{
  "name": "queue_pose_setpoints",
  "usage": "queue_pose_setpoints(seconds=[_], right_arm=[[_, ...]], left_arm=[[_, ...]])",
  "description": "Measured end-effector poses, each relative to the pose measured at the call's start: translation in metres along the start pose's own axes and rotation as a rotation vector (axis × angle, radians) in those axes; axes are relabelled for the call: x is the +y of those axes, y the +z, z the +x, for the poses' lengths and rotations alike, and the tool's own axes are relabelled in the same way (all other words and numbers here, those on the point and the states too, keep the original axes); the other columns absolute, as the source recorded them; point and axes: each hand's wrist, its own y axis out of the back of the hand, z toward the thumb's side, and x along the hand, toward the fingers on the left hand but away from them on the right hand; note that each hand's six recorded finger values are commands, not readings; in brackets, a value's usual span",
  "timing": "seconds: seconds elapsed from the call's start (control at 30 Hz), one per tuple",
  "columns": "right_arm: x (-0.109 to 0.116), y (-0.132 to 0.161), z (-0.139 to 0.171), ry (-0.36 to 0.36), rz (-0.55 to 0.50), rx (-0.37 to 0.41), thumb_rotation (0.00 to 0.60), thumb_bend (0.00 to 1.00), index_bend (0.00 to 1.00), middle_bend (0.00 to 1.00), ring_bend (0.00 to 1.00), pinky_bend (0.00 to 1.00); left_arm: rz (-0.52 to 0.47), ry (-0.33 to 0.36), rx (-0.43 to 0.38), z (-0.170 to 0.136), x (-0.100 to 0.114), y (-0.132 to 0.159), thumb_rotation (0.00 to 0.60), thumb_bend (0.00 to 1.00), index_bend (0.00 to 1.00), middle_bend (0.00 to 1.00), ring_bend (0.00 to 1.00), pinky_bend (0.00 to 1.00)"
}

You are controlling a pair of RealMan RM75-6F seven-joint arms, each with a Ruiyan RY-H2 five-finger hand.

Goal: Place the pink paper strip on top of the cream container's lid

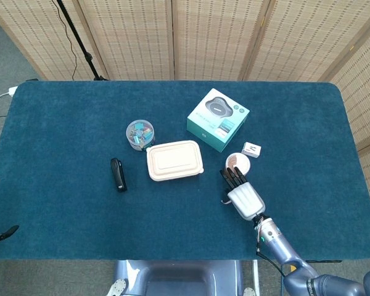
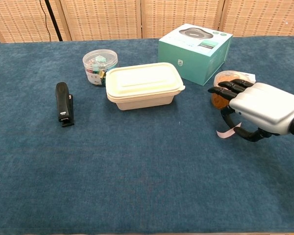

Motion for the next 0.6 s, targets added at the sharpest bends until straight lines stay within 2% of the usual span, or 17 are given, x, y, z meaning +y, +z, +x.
queue_pose_setpoints(seconds=[0.33,0.47,0.6], right_arm=[[0.004,0.001,0.002,-0.021,-0.004,-0.002,0.6,0.53,0.56,0.0,0.0,0.0],[0.016,-0.001,0.004,-0.061,-0.015,-0.007,0.6,0.53,0.56,0.0,0.0,0.0],[0.039,-0.003,0.007,-0.129,-0.036,-0.009,0.6,0.53,0.56,0.0,0.0,0.0]], left_arm=[[-0.005,0.002,0.0,0.0,0.001,-0.001,0.6,0.0,0.0,0.0,0.0,0.0],[-0.006,0.002,0.0,-0.001,0.001,-0.001,0.6,0.0,0.0,0.0,0.0,0.0],[-0.007,0.001,-0.002,-0.001,0.001,0.0,0.6,0.0,0.0,0.0,0.0,0.0]])
